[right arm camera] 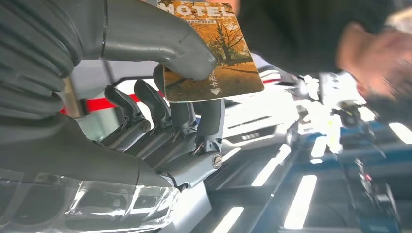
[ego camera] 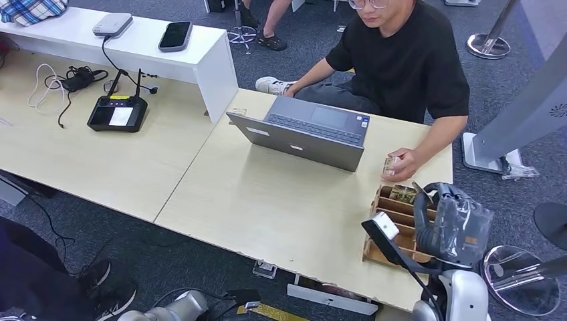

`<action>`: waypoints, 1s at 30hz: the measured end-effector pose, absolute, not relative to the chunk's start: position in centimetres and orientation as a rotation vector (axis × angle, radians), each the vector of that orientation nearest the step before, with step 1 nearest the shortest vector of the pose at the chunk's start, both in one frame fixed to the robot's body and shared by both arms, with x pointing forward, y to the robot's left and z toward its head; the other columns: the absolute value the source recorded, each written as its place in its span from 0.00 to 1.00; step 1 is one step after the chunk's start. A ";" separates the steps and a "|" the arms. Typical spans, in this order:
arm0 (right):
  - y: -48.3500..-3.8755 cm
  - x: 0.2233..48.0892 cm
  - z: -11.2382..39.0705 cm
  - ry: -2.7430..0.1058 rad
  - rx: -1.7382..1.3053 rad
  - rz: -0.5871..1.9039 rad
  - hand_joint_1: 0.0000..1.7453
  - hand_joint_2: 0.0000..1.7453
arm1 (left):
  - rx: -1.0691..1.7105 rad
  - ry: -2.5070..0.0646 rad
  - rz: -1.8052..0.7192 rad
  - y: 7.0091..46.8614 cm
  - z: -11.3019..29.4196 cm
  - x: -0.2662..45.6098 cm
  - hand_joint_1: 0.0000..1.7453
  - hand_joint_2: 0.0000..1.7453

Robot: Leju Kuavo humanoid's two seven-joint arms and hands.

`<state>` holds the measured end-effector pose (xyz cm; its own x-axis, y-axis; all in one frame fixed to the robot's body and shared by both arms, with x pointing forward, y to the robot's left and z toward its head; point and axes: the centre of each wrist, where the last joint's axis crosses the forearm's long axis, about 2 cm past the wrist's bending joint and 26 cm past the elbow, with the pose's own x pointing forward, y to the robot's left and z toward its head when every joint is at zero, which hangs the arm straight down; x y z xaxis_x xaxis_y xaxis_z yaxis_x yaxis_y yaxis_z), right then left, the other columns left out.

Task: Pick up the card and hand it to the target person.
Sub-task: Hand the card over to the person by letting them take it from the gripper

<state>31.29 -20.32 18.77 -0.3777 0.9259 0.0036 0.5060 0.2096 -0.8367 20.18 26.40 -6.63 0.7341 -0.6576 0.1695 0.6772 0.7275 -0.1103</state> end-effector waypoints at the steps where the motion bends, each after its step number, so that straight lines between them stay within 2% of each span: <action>1: -20.2 32.0 19.4 -2.000 -1.313 1.054 0.96 1.00 | -0.169 -0.120 -0.736 26.4 -6.7 20.1 0.00 0.00; 6: -19.6 36.5 21.8 -2.027 -1.309 1.096 0.94 1.00 | -0.168 -0.113 -0.731 26.4 -6.7 20.0 0.00 0.00; 14: -17.9 42.3 23.2 -1.814 -1.338 1.252 0.96 1.00 | -0.166 -0.095 -0.724 26.4 -6.8 19.8 0.00 0.00; 25: -16.5 44.8 22.4 -1.652 -1.254 1.357 0.89 1.00 | -0.164 -0.099 -0.675 26.7 -7.1 19.2 0.00 0.00; 26: -16.4 44.8 22.3 -1.643 -1.248 1.363 0.83 1.00 | -0.165 -0.100 -0.671 26.7 -7.1 19.1 0.00 0.00; 30: -16.4 44.8 21.7 -1.602 -1.236 1.376 0.10 1.00 | -0.168 -0.097 -0.666 26.8 -7.3 18.8 0.00 0.00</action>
<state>44.83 -16.45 21.69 -0.3167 0.9449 -0.0830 0.2247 -0.0102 -0.9744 18.81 26.81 -7.26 0.7826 -0.6059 0.1429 0.6215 0.7736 -0.1236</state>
